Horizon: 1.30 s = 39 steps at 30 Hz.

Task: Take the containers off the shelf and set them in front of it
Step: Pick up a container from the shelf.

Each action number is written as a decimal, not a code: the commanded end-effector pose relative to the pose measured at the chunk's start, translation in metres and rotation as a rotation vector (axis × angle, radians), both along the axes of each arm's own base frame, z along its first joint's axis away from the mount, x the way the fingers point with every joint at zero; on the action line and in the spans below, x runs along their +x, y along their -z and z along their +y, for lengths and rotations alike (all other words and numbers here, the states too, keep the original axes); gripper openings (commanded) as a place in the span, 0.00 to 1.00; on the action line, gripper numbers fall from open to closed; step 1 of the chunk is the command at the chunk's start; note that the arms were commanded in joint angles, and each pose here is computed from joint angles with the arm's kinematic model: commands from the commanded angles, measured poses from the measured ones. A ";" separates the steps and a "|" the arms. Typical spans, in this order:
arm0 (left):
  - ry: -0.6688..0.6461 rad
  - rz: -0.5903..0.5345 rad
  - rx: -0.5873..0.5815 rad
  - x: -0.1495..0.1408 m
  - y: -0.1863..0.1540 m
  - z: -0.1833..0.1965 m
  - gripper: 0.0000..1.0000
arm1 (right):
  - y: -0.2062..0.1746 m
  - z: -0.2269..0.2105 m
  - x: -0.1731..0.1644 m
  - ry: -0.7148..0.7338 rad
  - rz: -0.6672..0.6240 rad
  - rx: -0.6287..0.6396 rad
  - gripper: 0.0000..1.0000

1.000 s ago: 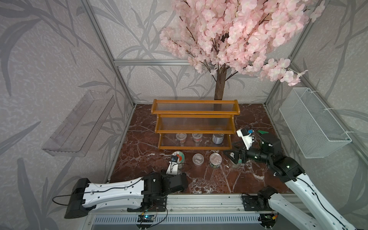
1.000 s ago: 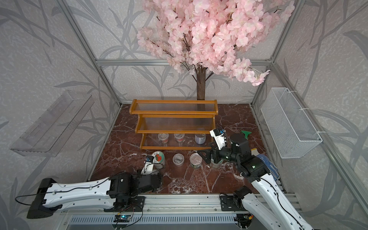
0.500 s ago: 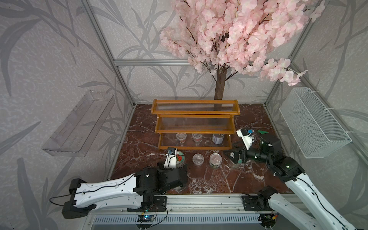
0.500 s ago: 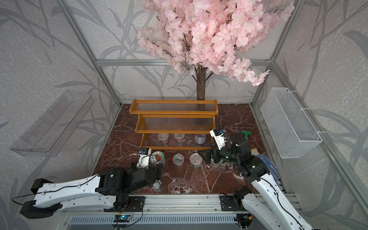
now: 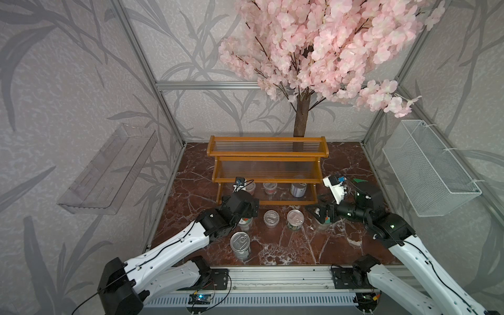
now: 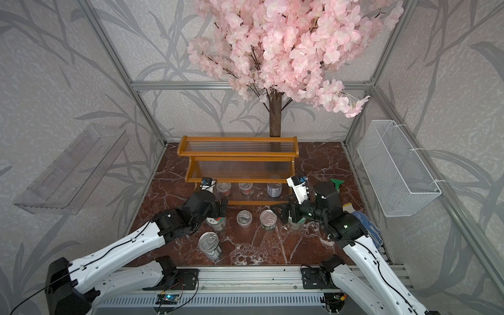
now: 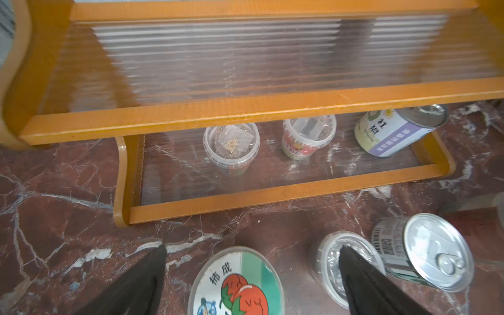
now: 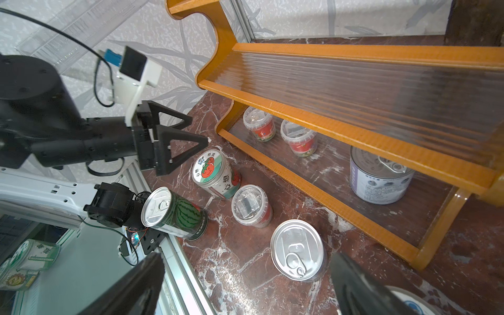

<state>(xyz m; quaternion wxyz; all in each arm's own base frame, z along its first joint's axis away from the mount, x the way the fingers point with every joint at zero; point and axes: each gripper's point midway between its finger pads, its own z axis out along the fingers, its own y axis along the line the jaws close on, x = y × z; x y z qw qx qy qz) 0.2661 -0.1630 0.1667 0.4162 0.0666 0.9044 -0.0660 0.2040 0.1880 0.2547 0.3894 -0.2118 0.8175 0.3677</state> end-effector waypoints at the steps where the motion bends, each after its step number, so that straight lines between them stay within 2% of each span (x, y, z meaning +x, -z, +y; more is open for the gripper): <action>1: 0.115 -0.028 -0.018 0.019 0.006 -0.017 1.00 | -0.018 -0.002 0.005 0.016 -0.077 0.014 0.99; 8: 0.136 -0.013 0.024 0.049 0.031 -0.012 1.00 | -0.018 -0.005 0.006 0.033 -0.084 0.008 0.99; 11: 0.109 0.015 0.073 0.057 0.045 -0.006 1.00 | -0.018 -0.006 0.005 0.039 -0.085 0.004 0.99; 18: 0.043 0.019 0.101 0.079 0.055 0.003 1.00 | -0.018 -0.008 0.007 0.049 -0.090 -0.006 0.99; 25: -0.014 0.037 0.077 0.095 0.068 0.007 1.00 | -0.017 -0.009 0.007 0.058 -0.091 -0.012 0.99; 30: -0.008 -0.035 0.033 0.106 0.060 0.000 1.00 | -0.016 -0.010 0.008 0.063 -0.094 -0.019 0.99; 39: -0.030 -0.030 0.052 0.124 0.068 0.004 0.99 | -0.016 -0.012 0.008 0.074 -0.095 -0.022 0.99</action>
